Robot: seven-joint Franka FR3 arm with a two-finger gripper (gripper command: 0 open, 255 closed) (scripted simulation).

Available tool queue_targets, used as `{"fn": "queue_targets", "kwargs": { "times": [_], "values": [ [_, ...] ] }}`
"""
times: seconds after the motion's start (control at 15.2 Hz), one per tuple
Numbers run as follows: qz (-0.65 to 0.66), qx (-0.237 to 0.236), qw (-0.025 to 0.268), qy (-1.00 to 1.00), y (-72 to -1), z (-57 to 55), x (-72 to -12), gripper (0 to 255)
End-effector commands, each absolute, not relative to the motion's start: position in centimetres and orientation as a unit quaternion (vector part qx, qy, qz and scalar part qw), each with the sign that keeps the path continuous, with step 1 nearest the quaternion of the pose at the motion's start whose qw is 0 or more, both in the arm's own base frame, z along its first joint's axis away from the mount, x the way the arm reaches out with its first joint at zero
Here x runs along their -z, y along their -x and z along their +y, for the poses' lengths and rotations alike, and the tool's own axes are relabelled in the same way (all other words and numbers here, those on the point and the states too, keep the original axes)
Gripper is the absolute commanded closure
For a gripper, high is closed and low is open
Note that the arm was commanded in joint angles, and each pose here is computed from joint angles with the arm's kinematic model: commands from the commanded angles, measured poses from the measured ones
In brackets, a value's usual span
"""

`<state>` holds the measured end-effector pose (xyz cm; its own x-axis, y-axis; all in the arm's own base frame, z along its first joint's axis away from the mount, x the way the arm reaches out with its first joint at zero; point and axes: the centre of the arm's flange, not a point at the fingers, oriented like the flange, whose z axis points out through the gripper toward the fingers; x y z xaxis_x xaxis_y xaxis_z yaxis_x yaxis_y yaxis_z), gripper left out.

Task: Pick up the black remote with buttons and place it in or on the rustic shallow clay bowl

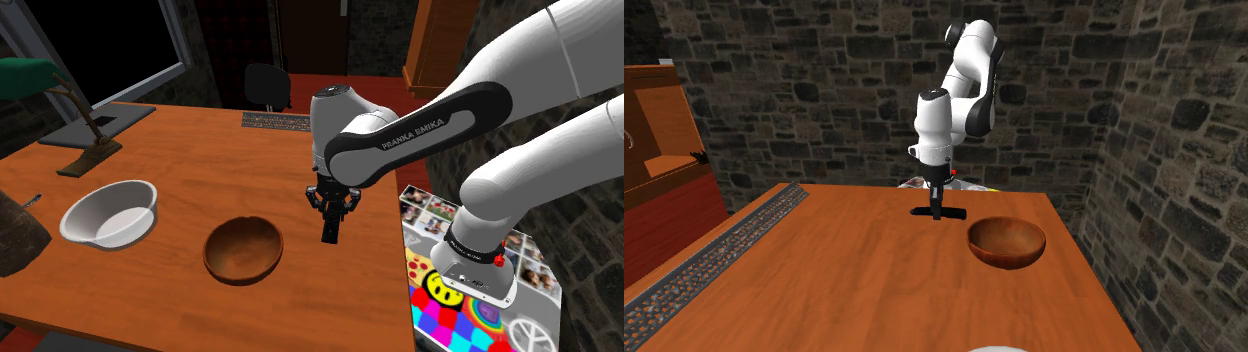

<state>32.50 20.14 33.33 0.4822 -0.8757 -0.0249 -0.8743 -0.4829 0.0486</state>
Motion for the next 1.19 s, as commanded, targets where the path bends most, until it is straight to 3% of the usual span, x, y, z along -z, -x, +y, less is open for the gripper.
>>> {"fn": "queue_targets", "kwargs": {
  "times": [0.0, 1.12],
  "values": [
    [-0.508, 0.023, 0.015, -0.861, -32.5, 20.1, -33.3, 255],
    [-0.508, 0.023, 0.015, -0.861, -32.5, 20.1, -41.2, 255]
  ]
}}
